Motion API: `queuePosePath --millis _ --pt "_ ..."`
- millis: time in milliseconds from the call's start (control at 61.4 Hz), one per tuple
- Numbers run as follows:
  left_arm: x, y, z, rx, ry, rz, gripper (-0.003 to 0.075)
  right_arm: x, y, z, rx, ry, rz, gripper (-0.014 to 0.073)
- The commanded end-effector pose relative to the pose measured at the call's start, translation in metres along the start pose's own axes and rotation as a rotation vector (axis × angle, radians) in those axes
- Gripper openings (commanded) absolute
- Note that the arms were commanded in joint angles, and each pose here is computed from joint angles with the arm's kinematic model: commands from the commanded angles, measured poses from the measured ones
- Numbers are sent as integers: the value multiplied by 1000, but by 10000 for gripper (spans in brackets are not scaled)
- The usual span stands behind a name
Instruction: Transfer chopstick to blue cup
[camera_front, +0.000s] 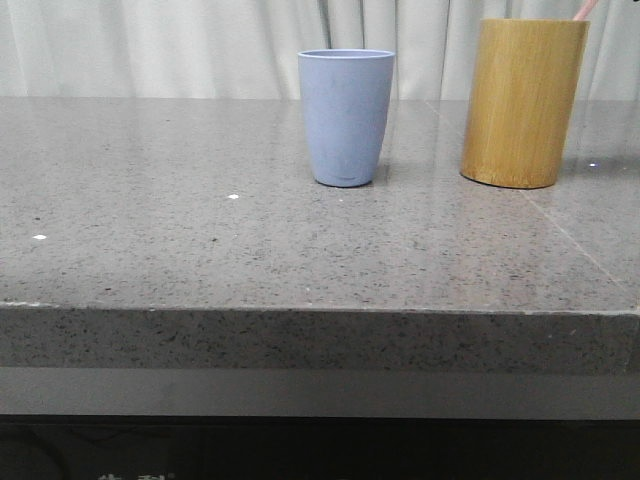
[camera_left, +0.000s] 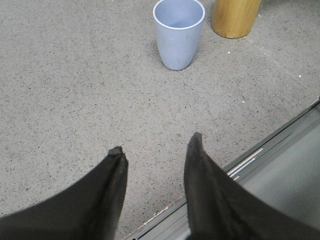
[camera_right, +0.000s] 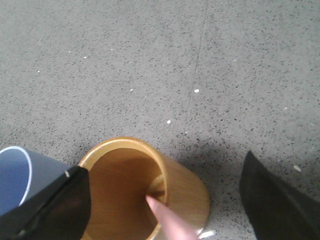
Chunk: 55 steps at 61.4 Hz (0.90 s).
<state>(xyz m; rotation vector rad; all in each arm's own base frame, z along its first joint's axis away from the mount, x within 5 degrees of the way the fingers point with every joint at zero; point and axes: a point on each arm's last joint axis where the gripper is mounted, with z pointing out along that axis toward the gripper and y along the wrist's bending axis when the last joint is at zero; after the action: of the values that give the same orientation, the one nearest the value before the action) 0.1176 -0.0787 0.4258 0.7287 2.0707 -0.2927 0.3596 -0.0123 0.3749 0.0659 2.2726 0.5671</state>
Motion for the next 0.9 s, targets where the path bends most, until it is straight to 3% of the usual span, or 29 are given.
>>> queuePosePath --millis 0,260,440,635,879 --pt "-11 0 -6 -1 -94 -9 284 -14 14 -21 -24 -109 -28 546" --pt "-11 0 -6 -1 -94 -9 284 -14 14 -21 -26 -106 -27 207" --pt "-11 0 -6 -1 -94 -9 284 -13 15 -21 -28 -100 -27 39" --pt "-11 0 -6 -1 -94 -9 284 -14 16 -23 -33 -97 -32 -69" --pt "-11 0 -6 -1 -94 -9 284 -35 42 -59 -52 -89 -167 -67"
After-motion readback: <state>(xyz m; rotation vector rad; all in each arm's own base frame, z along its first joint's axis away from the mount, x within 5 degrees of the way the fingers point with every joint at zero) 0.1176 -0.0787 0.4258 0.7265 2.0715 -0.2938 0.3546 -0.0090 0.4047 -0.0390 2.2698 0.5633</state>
